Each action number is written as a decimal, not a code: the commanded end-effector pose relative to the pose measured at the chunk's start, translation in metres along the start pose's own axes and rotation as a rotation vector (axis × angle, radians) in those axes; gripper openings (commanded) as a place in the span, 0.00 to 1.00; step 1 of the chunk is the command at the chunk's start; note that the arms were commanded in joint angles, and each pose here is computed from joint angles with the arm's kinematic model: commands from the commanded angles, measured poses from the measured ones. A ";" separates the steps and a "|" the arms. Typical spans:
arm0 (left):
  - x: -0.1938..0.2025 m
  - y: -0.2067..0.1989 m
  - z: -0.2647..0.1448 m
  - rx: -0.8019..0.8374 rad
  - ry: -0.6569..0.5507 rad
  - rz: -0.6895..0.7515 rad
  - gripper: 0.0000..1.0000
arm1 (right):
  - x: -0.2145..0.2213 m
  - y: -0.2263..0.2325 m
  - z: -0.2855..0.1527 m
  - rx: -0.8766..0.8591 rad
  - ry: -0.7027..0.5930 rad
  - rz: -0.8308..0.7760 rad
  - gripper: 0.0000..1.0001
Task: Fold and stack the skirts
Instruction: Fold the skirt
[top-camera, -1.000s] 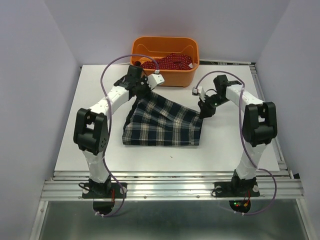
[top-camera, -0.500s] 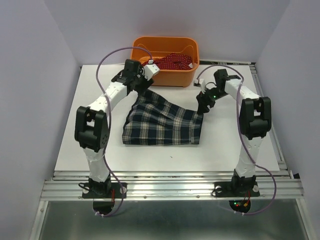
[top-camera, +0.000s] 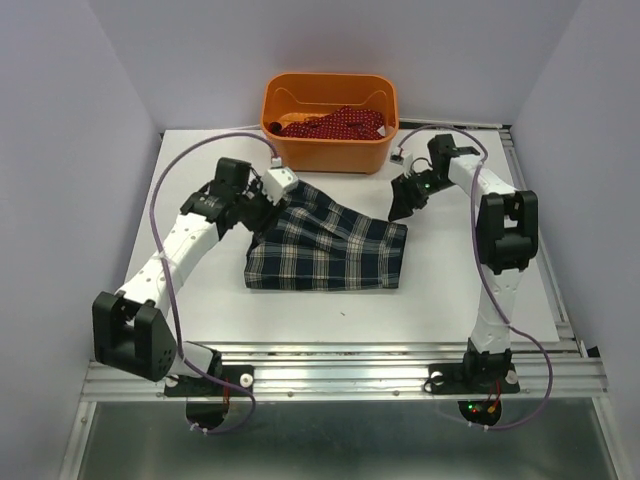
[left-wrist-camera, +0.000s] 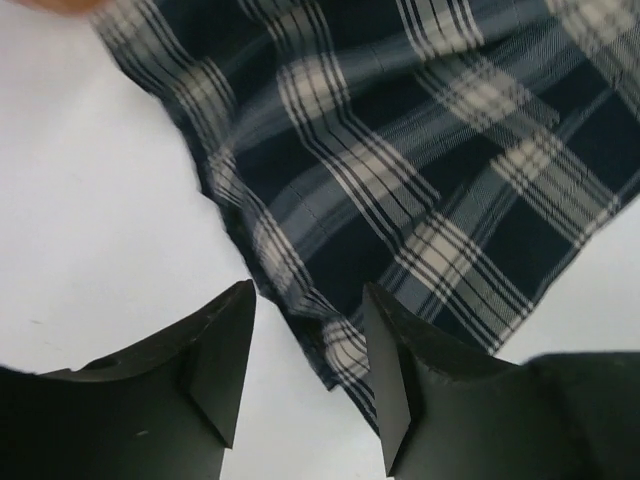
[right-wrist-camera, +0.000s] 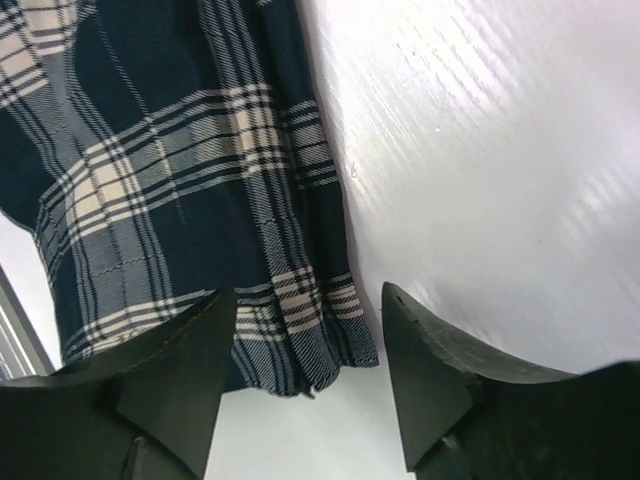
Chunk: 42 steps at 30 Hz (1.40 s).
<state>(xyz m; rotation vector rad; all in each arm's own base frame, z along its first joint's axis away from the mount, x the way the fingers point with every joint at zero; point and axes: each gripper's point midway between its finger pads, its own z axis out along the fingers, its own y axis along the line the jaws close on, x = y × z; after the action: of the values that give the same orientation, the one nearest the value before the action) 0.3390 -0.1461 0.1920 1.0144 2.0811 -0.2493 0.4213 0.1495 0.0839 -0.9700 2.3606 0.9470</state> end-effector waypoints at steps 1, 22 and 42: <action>0.059 -0.043 0.013 0.164 0.167 0.024 0.54 | 0.018 -0.004 0.015 -0.025 0.029 0.104 0.60; 0.018 0.063 0.173 -0.025 0.253 0.011 0.30 | 0.111 0.142 0.021 -0.174 0.104 0.449 0.16; -0.067 0.008 -0.004 0.030 -0.425 -0.354 0.87 | -0.034 0.191 -0.032 -0.096 -0.283 0.134 0.89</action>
<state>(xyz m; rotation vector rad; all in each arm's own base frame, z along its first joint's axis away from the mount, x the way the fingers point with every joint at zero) 0.3758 -0.1581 0.2665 0.6776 1.8179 -0.4041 0.2740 0.2378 0.2157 -0.6405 2.1998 1.2170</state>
